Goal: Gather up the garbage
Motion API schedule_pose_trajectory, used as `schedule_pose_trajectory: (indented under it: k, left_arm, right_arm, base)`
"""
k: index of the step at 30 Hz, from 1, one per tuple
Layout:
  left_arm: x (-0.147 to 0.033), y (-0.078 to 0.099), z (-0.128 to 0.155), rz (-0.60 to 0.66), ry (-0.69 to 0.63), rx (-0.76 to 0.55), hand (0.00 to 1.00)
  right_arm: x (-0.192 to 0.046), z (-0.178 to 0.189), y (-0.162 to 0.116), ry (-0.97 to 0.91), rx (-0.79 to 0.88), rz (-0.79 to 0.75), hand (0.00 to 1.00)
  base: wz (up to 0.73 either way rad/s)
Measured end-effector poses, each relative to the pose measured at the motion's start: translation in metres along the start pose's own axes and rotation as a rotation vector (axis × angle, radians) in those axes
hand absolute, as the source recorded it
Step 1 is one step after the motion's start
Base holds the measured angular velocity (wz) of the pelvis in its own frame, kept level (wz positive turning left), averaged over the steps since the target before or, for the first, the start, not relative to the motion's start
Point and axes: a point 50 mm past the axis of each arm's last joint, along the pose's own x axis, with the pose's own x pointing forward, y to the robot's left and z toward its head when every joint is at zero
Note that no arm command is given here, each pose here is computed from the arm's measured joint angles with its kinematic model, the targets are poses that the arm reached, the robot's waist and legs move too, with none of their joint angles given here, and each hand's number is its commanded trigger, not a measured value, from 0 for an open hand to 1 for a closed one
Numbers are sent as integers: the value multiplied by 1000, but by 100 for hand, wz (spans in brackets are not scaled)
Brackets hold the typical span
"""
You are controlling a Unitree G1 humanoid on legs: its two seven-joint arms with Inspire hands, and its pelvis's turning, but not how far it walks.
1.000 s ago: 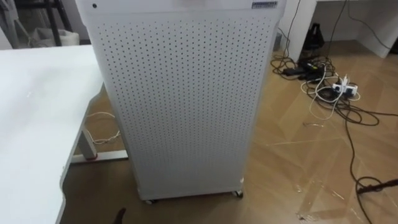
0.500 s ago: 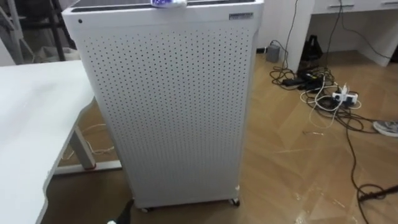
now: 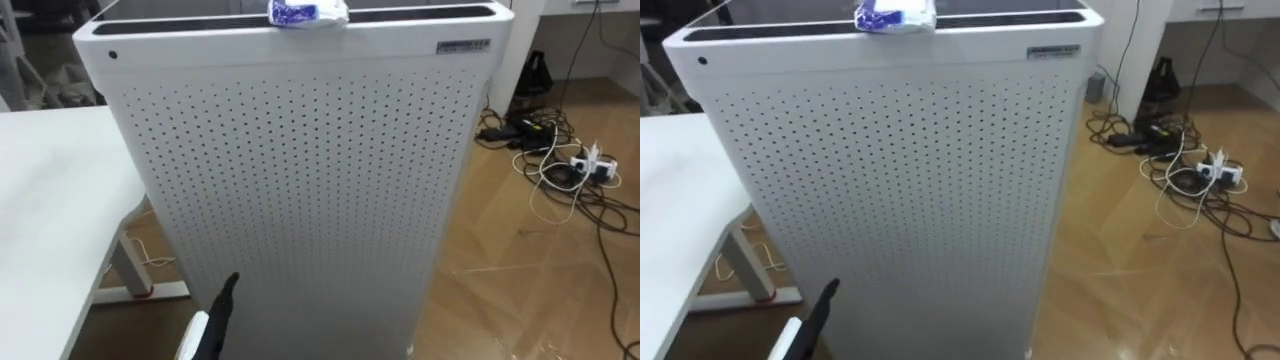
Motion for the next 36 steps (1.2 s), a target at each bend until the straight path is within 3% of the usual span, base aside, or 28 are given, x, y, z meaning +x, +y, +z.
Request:
schedule_pose_trajectory:
  k: [5, 9, 12, 14, 17, 20, 28, 36]
  left_arm:
    - [8, 4, 21, 76, -118, 65, 0]
    - [1, 10, 22, 152, -144, 107, 0]
    - [5, 25, 33, 248, -177, 118, 0]
    - [8, 42, 52, 337, -276, 132, 0]
    - [9, 55, 82, 441, -429, 122, 0]
    - [5, 58, 95, 496, -514, 118, 0]
    - [3, 62, 102, 556, -548, 94, 0]
    - [-9, 73, 138, 669, -716, 16, 0]
  right_arm:
    - [1, 5, 6, -29, 12, 3, 100]
    - [1, 6, 5, -30, 7, 5, 100]
    - [1, 5, -1, -25, -5, -9, 100]
    - [0, 0, -2, 0, -8, -14, 100]
    - [-1, -6, -1, 30, -8, -5, 100]
    - [-2, -11, -2, 46, -8, -4, 100]
    - [-1, -9, 1, 47, -11, 23, 100]
    - [-2, -12, 1, 63, -21, 22, 100]
  base:
    - [27]
    - [10]
    - [18]
    - [9]
    - [-7]
    - [-9]
    - [0]
    - [0]
